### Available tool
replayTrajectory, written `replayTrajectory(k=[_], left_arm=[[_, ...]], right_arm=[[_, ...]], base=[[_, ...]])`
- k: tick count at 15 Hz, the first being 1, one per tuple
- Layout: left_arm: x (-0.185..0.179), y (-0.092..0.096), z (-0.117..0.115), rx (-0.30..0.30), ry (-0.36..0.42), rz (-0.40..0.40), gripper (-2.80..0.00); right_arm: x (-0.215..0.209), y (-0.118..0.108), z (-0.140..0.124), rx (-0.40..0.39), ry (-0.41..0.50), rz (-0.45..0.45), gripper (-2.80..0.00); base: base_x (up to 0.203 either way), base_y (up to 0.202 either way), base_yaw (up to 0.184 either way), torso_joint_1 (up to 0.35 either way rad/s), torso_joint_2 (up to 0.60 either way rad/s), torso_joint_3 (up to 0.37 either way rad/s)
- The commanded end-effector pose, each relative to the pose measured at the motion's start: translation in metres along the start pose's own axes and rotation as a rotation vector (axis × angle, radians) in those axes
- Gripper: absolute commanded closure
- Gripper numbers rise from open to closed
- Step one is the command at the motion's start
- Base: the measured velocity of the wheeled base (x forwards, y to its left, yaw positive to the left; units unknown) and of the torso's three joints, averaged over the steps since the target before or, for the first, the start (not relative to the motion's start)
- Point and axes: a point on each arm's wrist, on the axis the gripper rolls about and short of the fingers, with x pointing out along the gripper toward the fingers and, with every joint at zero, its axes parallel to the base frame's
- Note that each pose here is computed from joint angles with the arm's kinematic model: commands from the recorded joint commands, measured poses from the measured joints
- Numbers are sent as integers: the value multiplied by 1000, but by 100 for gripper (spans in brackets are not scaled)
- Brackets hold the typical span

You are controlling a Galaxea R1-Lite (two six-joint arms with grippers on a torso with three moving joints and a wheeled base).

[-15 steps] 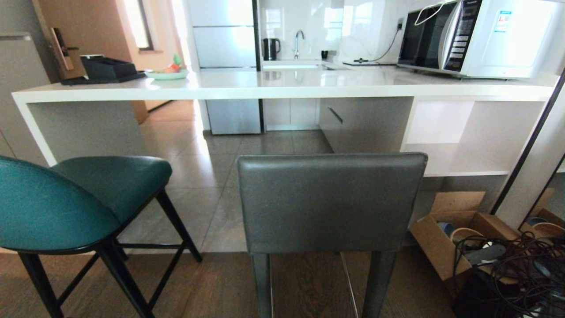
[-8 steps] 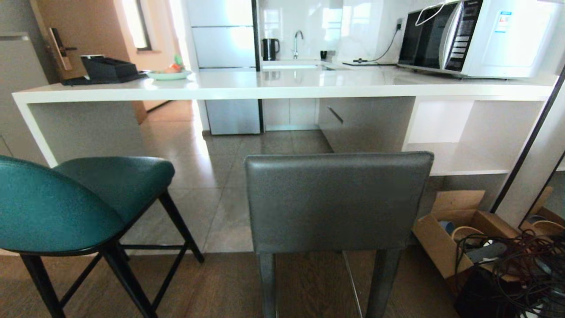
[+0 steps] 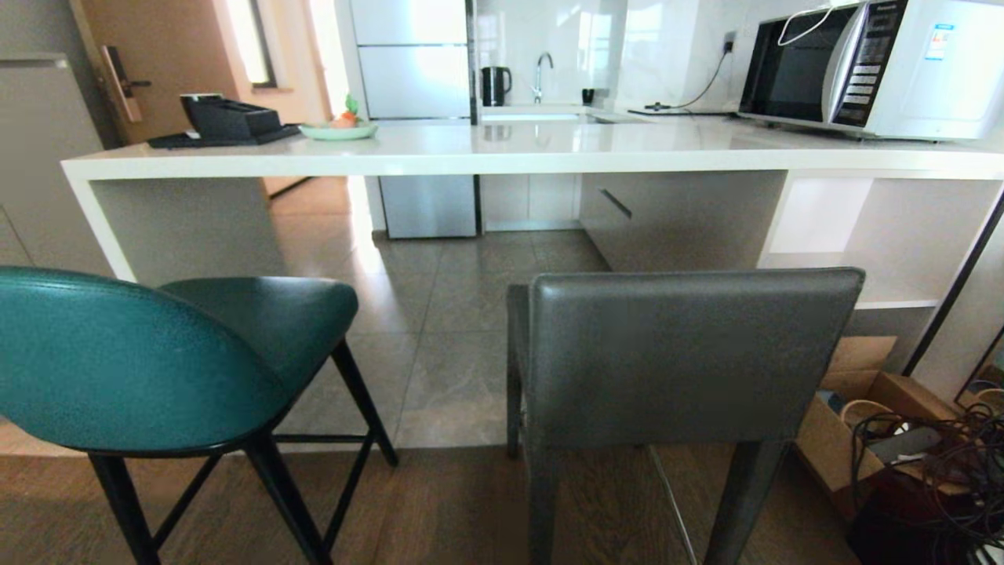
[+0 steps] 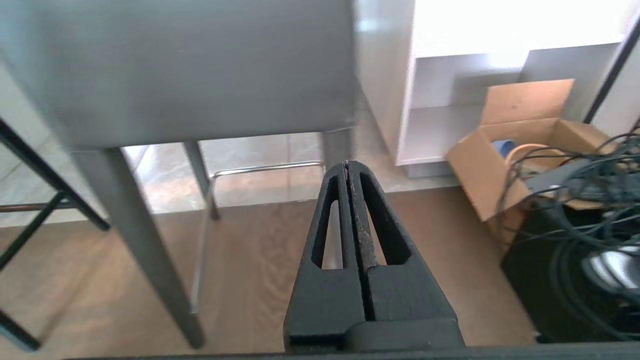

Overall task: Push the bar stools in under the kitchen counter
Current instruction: Push the blue chair back under the dining table

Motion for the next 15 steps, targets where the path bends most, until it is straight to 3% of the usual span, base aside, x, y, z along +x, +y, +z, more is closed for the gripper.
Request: replayTrajectory(k=[1, 15], left_arm=[[0, 0, 0, 0, 2, -1, 0], [0, 0, 0, 2, 2, -1, 0]], right_arm=[[0, 0, -1, 0, 5, 0, 0], [0, 0, -1, 0, 5, 0, 0]], base=[[0, 195, -1, 3, -2, 7], [0, 196, -1, 2, 0, 3]])
